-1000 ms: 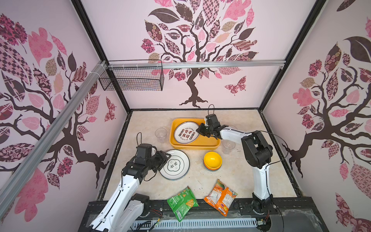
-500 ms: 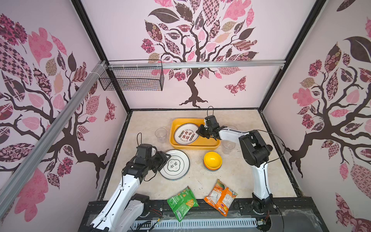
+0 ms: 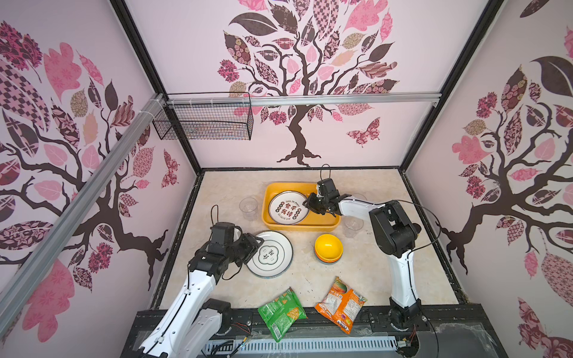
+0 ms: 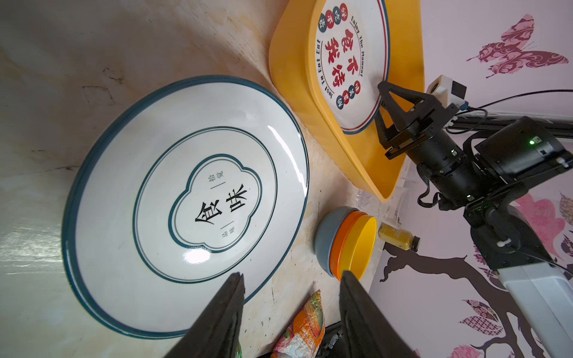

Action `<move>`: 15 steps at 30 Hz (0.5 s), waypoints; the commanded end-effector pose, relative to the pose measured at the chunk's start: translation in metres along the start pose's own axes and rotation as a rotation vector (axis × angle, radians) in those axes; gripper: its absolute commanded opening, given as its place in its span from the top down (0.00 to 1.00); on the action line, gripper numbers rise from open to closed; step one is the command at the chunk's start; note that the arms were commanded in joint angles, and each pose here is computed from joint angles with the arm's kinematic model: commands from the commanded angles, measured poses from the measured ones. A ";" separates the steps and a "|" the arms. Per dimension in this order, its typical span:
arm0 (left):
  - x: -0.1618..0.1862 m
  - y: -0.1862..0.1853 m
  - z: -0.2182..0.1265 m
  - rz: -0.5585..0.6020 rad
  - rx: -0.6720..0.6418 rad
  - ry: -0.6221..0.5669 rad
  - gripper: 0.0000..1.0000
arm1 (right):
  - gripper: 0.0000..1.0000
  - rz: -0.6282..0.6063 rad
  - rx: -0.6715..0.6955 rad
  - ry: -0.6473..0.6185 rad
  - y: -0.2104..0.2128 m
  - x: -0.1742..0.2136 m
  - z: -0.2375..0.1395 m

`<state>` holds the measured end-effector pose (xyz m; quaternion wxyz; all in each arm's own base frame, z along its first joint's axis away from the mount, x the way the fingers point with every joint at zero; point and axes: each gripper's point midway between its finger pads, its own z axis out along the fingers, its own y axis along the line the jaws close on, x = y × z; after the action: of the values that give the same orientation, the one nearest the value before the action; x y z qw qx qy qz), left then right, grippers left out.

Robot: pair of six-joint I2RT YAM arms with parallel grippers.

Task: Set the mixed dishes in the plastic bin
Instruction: 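Lower the red-lettered plate into the yellow bin with the right gripper, then open the right gripper to release the plate inside the bin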

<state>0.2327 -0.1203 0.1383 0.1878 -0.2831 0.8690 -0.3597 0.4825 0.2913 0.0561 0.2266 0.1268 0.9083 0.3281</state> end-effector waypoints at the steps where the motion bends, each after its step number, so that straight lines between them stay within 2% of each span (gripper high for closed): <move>1: 0.002 0.011 0.000 0.007 -0.030 -0.005 0.47 | 0.62 -0.026 0.049 -0.018 -0.006 -0.009 -0.008; 15: 0.000 0.025 -0.007 0.028 -0.132 -0.018 0.47 | 0.57 -0.156 0.058 -0.060 0.023 -0.016 -0.080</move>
<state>0.2214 -0.1101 0.1237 0.1745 -0.2880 0.8856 -0.3198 0.4695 0.2667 0.0872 0.2489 0.0972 0.9223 0.2794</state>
